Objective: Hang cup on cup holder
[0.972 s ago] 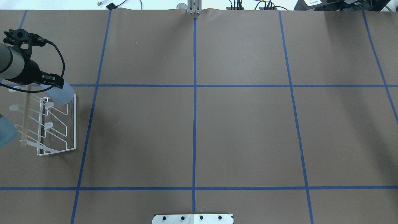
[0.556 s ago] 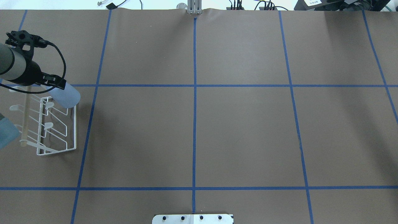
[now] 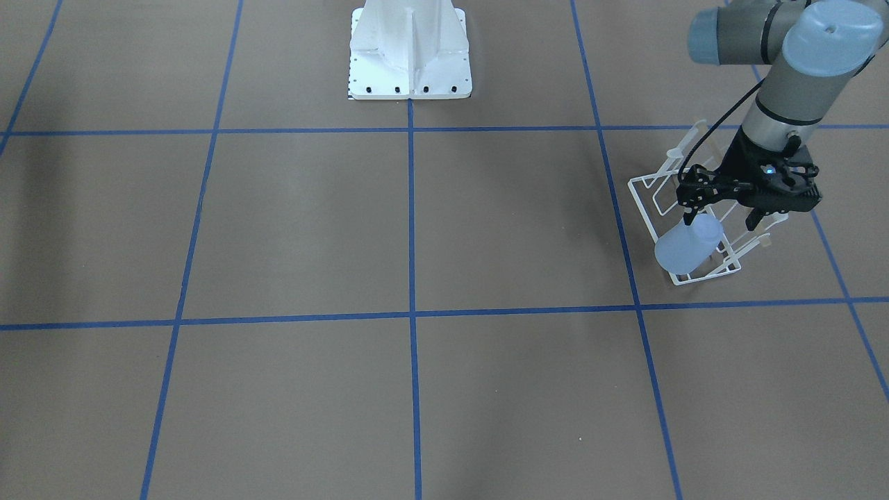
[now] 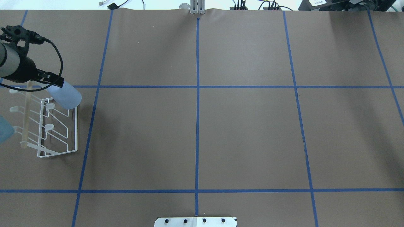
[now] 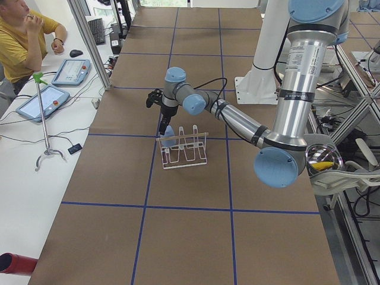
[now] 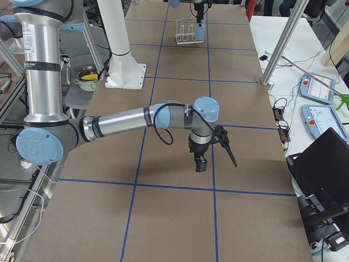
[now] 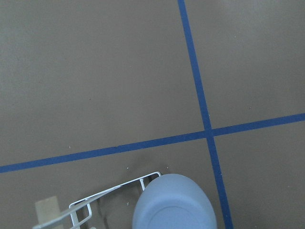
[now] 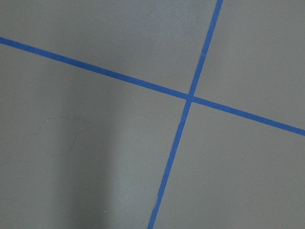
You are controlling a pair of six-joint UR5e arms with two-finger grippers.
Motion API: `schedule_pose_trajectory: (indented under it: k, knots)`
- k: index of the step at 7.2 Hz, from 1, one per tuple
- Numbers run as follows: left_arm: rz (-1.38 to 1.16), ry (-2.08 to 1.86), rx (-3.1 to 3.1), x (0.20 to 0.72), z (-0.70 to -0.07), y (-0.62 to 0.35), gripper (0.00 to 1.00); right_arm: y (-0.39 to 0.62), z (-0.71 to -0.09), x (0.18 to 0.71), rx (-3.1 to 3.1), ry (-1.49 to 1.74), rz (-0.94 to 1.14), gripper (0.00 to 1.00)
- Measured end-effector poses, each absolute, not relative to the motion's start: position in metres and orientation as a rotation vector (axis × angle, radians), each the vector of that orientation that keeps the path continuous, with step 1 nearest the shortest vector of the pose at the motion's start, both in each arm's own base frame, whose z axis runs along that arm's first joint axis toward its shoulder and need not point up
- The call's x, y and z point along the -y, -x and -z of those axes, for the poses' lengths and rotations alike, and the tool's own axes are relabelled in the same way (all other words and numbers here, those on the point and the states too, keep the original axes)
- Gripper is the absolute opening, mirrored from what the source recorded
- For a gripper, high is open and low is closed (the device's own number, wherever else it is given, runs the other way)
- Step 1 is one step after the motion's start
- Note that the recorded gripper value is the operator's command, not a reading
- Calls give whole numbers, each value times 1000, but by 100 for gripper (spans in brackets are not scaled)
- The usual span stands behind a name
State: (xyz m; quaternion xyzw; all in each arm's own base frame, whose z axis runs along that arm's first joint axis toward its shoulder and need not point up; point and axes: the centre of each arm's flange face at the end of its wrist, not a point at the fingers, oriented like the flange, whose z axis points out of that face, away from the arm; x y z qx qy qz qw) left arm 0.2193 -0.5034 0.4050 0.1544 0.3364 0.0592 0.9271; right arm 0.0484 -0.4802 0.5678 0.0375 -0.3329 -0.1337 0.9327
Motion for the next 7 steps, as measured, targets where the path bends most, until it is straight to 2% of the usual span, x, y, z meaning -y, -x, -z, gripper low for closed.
schedule_pose_trajectory:
  k: [3,5,7]
  knots:
    - [-224,-332,-664,528,-431,-118,98,-52,-576,474,679,-58,252,100]
    - [-279,-323,-656,531,-485,-37,98,-53,-579,472,681,-52,247,100]
    - [-266,-286,-691,513,-543,28,98,-53,-579,471,682,-51,244,100]
